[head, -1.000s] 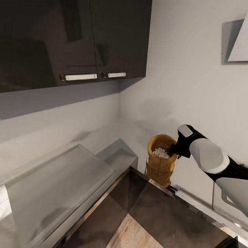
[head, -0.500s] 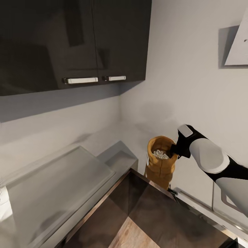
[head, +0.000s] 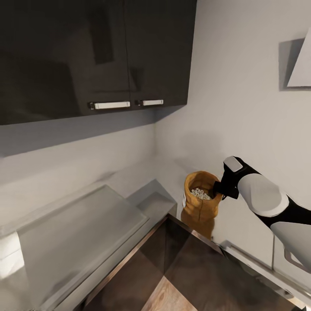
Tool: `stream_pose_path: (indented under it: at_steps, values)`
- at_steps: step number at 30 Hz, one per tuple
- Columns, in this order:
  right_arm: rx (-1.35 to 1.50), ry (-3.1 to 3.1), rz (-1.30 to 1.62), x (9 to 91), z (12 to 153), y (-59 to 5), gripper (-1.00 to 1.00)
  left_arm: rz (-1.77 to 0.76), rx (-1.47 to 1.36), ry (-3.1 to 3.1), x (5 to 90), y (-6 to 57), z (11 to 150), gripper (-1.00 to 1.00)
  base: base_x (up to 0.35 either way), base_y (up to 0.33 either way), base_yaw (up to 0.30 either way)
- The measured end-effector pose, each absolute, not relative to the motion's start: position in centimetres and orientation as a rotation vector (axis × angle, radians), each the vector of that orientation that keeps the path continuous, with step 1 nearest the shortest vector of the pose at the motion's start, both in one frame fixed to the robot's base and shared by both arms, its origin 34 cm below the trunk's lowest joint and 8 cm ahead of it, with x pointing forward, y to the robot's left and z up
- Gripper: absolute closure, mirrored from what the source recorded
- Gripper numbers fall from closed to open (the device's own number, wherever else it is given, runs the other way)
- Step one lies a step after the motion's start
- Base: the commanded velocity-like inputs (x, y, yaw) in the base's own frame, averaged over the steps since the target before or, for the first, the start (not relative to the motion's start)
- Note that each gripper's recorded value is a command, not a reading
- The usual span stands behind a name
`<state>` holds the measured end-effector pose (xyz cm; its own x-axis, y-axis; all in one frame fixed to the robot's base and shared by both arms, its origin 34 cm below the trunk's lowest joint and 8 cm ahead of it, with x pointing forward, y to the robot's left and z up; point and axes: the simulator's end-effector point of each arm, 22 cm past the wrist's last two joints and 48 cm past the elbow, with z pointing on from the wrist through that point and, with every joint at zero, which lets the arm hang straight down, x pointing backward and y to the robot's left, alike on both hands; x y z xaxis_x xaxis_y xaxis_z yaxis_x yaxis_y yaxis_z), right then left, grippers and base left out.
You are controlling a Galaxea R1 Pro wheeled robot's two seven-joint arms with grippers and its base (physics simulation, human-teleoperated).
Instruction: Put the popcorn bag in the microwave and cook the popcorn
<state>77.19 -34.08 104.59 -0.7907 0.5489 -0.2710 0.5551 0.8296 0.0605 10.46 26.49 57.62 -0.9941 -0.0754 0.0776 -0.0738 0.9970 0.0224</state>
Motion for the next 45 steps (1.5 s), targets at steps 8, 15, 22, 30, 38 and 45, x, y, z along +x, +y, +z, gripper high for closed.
stream_pose_path:
  at_steps: [8, 15, 22, 30, 38, 45]
  values:
    - [0.841, 2.722, -0.025, 77.1, 105.4, -34.1, 1.0, -0.027, 0.114, -3.074, 11.0, 26.4, 57.6, -1.0, 0.0, 0.0, 0.111]
    - [0.839, 2.713, -0.028, 76.9, 106.1, -34.2, 1.0, -0.006, 0.116, -3.084, 11.4, 25.3, 57.6, -1.0, -0.164, -0.097, 0.043]
    - [0.857, 2.714, -0.11, 76.0, 106.8, -35.3, 1.0, -0.006, 0.117, -3.096, 11.9, 25.4, 57.5, -1.0, -0.244, -0.023, -0.094]
    - [0.858, 2.7, -0.108, 75.8, 107.7, -35.4, 1.0, -0.007, 0.117, -3.11, 12.4, 25.4, 57.5, -1.0, -0.055, 0.0, -0.147]
    - [0.882, 2.689, -0.059, 75.6, 108.3, -35.2, 1.0, -0.006, 0.118, -3.123, 12.9, 25.4, 57.5, -1.0, -0.001, 0.0, -0.161]
    - [0.908, 2.685, 0.011, 75.4, 108.7, -34.5, 1.0, -0.004, 0.118, -3.133, 13.3, 25.4, 57.5, -1.0, 0.0, 0.0, -0.206]
